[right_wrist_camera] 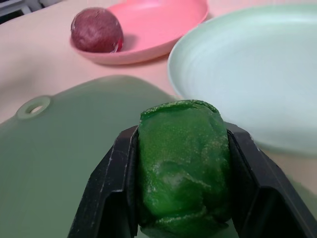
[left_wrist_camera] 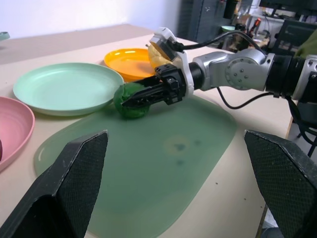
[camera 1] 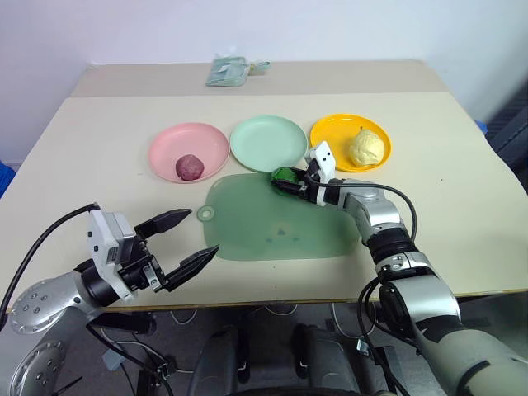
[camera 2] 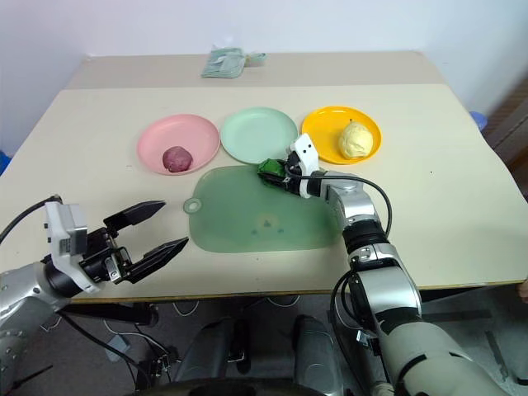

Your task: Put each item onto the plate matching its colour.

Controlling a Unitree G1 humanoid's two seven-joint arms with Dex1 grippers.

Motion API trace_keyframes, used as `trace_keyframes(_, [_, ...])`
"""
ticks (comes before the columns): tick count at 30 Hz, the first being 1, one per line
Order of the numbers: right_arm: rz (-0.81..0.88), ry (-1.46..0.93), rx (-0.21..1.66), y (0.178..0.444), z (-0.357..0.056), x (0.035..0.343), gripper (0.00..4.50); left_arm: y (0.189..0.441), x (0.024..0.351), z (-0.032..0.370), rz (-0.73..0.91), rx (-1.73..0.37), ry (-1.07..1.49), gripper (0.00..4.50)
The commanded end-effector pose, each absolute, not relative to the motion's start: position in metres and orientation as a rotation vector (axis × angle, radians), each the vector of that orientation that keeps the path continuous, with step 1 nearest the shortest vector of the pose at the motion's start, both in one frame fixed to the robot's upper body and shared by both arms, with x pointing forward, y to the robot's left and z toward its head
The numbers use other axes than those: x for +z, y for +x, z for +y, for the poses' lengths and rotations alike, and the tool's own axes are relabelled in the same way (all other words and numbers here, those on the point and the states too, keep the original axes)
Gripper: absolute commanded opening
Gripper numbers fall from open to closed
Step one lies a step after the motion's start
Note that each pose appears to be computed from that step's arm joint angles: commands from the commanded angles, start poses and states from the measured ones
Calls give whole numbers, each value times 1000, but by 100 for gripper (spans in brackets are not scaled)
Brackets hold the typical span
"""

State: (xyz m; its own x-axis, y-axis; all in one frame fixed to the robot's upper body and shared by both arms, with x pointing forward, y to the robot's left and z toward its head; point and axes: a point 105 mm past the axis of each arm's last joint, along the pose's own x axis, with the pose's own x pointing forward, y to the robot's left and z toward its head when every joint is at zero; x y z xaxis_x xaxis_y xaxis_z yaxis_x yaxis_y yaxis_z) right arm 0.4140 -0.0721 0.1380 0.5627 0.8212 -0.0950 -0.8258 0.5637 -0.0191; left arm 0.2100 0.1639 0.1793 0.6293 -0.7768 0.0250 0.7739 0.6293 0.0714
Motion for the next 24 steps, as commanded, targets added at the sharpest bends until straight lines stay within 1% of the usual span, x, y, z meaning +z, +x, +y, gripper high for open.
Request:
trace_keyframes(1, [-110, -40, 907, 433, -63, 196, 158, 208, 185, 163, -91, -889, 75, 450])
trace_keyframes(3, [-140, -54, 810, 448, -62, 209, 158, 208, 184, 163, -94, -887, 72, 450])
trace_keyframes(5, [-151, -52, 762, 455, -61, 215, 158, 208, 184, 162, -97, -886, 70, 450])
trace_keyframes(7, [-134, -30, 720, 461, -59, 215, 261, 208, 184, 162, -102, -879, 69, 450])
trace_keyframes(9, [-118, -25, 698, 464, -56, 213, 340, 207, 184, 163, -104, -871, 69, 450])
trace_keyframes(10, [-117, -32, 687, 464, -55, 212, 412, 207, 183, 163, -106, -864, 69, 450])
trace_keyframes(11, [-123, -36, 670, 466, -55, 214, 447, 206, 183, 165, -105, -848, 65, 450])
trace_keyframes(16, [-155, -22, 707, 462, -56, 218, 447, 208, 179, 168, -101, -764, 67, 450])
trace_keyframes(20, [-197, -53, 788, 453, -69, 218, 447, 221, 171, 173, -86, -658, 131, 450])
trace_keyframes(24, [-248, -131, 840, 427, -98, 216, 447, 243, 173, 185, -133, -553, 126, 450])
